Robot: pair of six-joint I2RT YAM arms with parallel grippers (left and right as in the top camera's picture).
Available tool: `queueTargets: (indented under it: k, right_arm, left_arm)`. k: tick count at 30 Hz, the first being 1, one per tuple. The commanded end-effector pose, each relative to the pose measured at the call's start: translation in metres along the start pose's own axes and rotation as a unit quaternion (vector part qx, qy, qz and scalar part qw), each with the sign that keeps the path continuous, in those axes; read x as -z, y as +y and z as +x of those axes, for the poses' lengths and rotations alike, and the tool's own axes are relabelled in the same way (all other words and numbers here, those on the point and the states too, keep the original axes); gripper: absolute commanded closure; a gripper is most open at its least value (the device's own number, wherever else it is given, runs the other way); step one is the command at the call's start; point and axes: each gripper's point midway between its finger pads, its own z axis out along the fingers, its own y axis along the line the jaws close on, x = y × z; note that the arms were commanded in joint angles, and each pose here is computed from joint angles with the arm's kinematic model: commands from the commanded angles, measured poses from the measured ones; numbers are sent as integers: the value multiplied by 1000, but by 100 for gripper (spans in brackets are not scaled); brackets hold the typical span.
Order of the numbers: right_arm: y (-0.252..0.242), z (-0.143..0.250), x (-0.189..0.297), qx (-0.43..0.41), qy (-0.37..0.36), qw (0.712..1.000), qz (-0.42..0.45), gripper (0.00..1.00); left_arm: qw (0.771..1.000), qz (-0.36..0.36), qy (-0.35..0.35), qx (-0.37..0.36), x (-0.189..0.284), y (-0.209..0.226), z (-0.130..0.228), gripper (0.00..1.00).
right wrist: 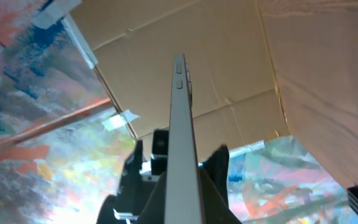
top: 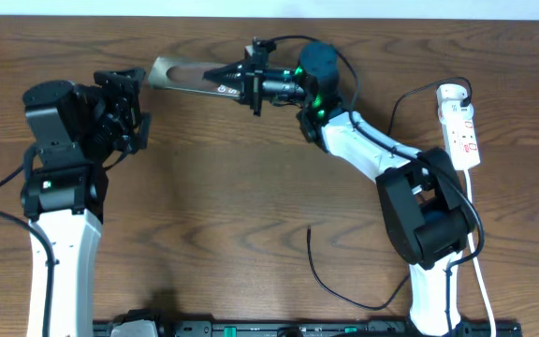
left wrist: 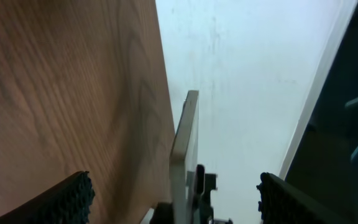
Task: Plug charger to phone and switch on socket
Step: 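Bring the left gripper to the phone's far end and grasp it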
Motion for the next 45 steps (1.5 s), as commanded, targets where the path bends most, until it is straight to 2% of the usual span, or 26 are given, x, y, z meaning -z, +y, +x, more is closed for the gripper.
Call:
queueTargets:
  k: [1,7,13,20,23,28,29,31,37,45]
  right_arm:
    - [13,18,-11,13,19,1000,-8,99]
    - [9,29,-21,12,32,999,-4,99]
    - [6,36,-32,10,31,999,-7,99]
    - [17,45,-41,37,27,998,-36,99]
    - [18,45,-41,38,27,998,-37,99]
    - [19,43,-40,38,22,998,-40,99]
    - [19,42,-40,38,21,998,-41,99]
    - [20,42,-40,38,20,998,-41,99]
    - [22,40,-38,42,17,998,-45,99]
    - [32,38,-31,61,16,996,-61,99]
  left_arm:
    - [1000,-8,-3,9,-8,5,-6,17]
    - [1000,-5,-4,10,-19,5,-11,17]
    - [999,35,-10,15,-19,-15,-14,17]
    - [999,37,-20,-31,-21,-16,-18,20]
    - [998,37,-20,-53,-21,-16,-18,24]
    - [996,43,-13,-82,-21,-19,-15,25]
    - [996,43,-13,-83,-21,-19,-15,29]
    - [996,42,-12,-83,-21,-18,-14,31]
    - [991,85,15,-103,-23,-28,-5,30]
    - [991,81,30,-101,-29,-12,0,29]
